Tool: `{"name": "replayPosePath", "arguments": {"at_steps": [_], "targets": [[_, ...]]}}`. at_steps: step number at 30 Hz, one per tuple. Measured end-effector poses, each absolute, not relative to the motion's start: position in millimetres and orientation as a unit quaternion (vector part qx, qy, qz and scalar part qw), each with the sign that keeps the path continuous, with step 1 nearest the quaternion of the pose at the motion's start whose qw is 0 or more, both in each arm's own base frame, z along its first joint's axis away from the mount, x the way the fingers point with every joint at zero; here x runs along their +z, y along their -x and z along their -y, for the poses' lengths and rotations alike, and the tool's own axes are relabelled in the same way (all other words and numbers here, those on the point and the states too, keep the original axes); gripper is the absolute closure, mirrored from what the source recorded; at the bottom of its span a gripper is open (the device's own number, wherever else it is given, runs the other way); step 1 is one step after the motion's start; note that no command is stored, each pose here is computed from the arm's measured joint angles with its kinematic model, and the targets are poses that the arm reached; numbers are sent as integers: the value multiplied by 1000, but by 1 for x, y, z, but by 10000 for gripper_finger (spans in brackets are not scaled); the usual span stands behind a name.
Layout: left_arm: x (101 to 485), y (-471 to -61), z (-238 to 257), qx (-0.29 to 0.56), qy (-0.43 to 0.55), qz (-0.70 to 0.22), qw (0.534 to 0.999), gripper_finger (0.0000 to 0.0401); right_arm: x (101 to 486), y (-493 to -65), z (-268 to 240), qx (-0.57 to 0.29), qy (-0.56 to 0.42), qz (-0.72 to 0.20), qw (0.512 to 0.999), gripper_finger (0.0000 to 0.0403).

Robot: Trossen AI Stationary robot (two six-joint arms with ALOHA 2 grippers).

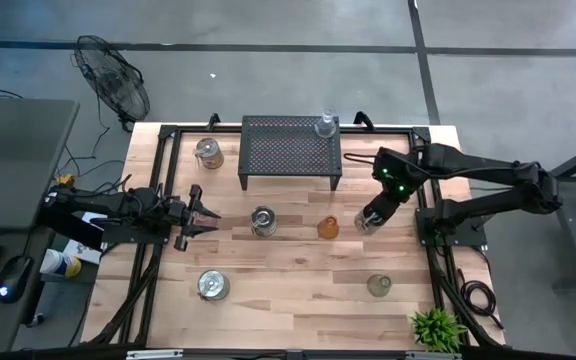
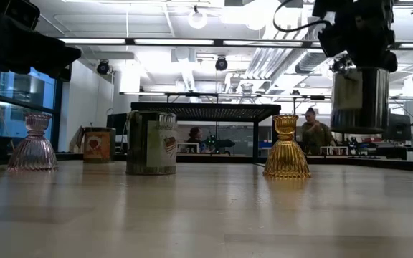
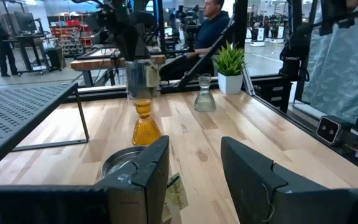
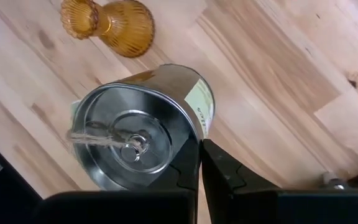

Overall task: Pick & Place candle stick holders
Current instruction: Put the silver scented candle can on the shelf

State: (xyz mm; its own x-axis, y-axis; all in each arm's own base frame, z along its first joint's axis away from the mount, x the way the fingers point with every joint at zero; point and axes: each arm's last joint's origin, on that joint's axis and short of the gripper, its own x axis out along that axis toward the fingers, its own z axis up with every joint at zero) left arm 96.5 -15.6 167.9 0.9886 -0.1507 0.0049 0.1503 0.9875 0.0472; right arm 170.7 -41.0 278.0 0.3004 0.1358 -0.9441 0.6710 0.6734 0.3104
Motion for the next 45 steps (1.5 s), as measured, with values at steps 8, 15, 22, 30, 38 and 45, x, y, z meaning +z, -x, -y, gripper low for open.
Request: {"name": "replayPosePath", "arguments": {"at_steps": [8,15,22,30,38,45], "targets": [[169,-97,14,-46,-23,8,999,258,277,-178,43,-183,-360,-566,719,402],[172,-97,13,-37,-21,23,999,258,302,-191,54,-187,-356,-544,737,402],[173,-97,13,-36,-20,29,999,258,330,-215,77,-198,-325,-548,745,402],[173,-97,13,-35,-20,28,999,258,359,-252,111,-202,-302,-538,761,402],[172,-97,13,-35,-20,25,999,258,376,-287,147,-217,-284,-516,779,402],[172,-97,13,-36,-20,25,999,258,375,-318,170,-221,-277,-505,787,403]]}}
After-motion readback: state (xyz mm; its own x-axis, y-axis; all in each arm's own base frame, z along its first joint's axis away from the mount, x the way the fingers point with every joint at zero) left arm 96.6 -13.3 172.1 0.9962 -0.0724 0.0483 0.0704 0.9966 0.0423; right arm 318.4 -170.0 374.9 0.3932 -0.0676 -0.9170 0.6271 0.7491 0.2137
